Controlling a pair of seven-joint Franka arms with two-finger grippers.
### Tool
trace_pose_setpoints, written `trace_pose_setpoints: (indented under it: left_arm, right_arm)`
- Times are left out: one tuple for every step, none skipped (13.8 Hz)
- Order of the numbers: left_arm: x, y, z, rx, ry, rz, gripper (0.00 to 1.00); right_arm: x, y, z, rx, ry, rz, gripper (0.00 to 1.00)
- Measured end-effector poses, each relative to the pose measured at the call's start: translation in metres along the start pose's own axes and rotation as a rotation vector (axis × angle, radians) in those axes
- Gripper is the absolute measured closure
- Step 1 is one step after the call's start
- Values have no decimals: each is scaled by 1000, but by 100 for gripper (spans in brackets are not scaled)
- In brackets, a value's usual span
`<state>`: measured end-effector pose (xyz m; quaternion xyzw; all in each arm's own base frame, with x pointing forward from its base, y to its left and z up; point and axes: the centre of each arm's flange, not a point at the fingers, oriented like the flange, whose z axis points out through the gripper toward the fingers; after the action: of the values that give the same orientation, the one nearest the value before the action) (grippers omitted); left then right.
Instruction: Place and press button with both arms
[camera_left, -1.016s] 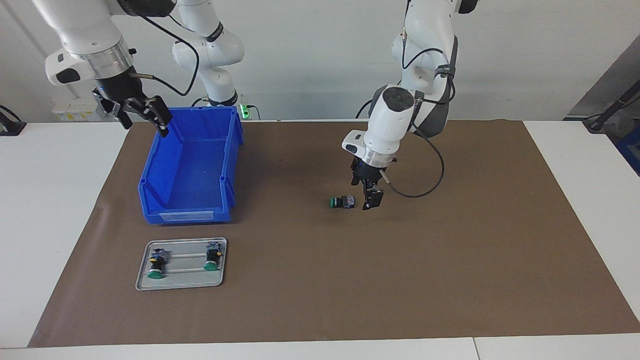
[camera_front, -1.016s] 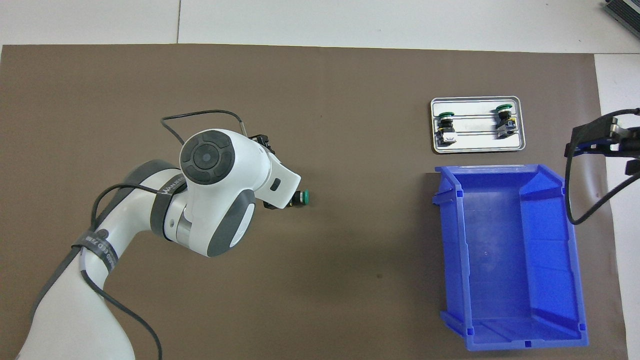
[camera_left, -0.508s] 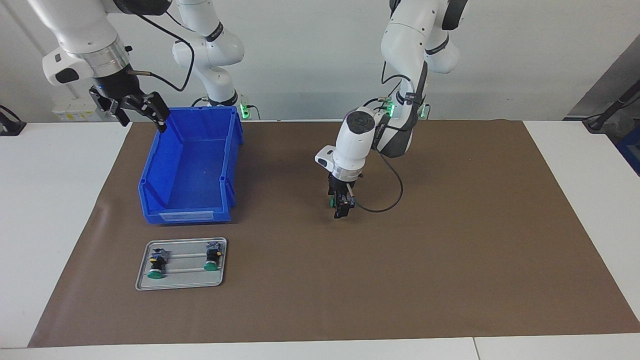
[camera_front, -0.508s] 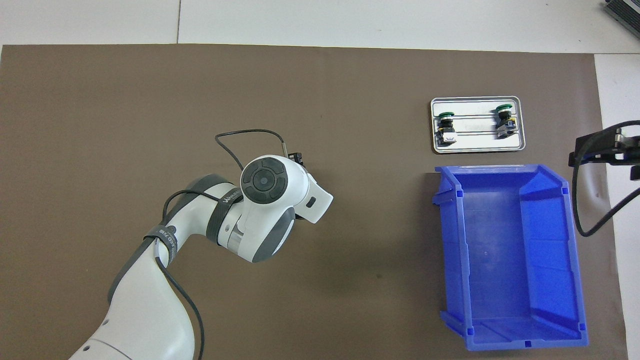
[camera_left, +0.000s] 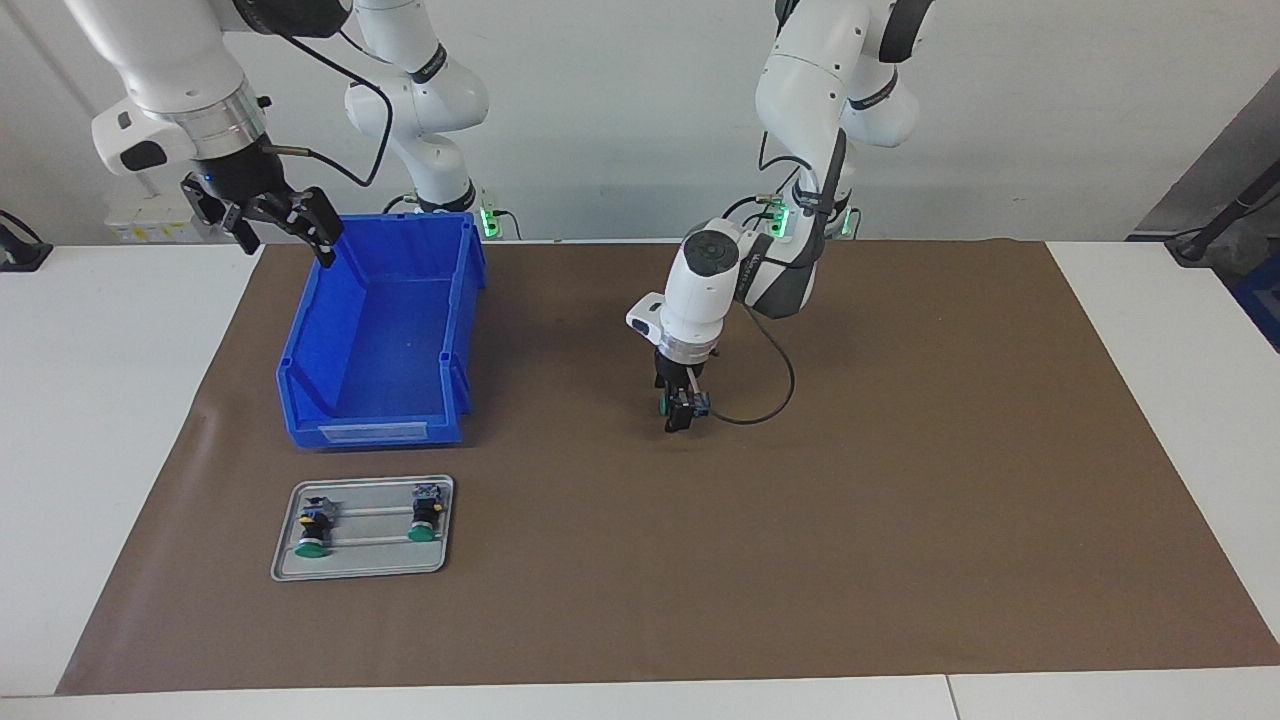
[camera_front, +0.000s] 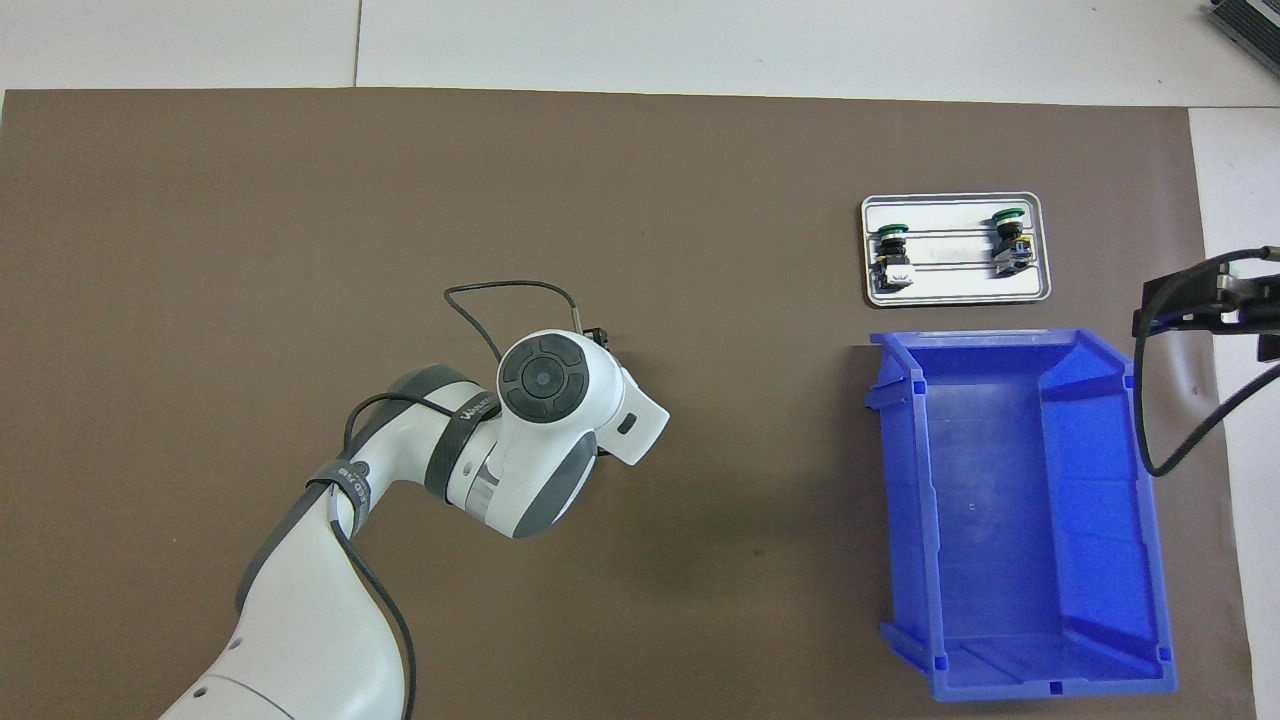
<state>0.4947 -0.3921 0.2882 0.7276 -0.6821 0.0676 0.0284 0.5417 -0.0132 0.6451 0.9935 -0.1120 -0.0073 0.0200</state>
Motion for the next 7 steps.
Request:
trace_pose_setpoints:
  left_arm:
    - [1, 0, -1, 1, 3, 0, 26]
    - [2, 0, -4, 5, 6, 1, 41]
    - [4, -1, -7, 11, 12, 2, 55]
    - [6, -3, -10, 20, 19, 0, 59]
    - [6, -7, -14, 28, 25, -4, 59]
    - [6, -11, -18, 35, 35, -17, 59]
    - [5, -17, -24, 33, 59, -51, 59]
  right_arm:
    - [0, 0, 0, 0, 0, 0, 0]
    - [0, 0, 0, 0, 0, 0, 0]
    - [0, 0, 0, 0, 0, -1, 0]
    - [-1, 0, 0, 0, 1, -1, 0]
    - [-1, -1, 0, 0, 1, -2, 0]
    - [-1, -1, 0, 0, 1, -3, 0]
    - [-1, -2, 0, 0, 1, -3, 0]
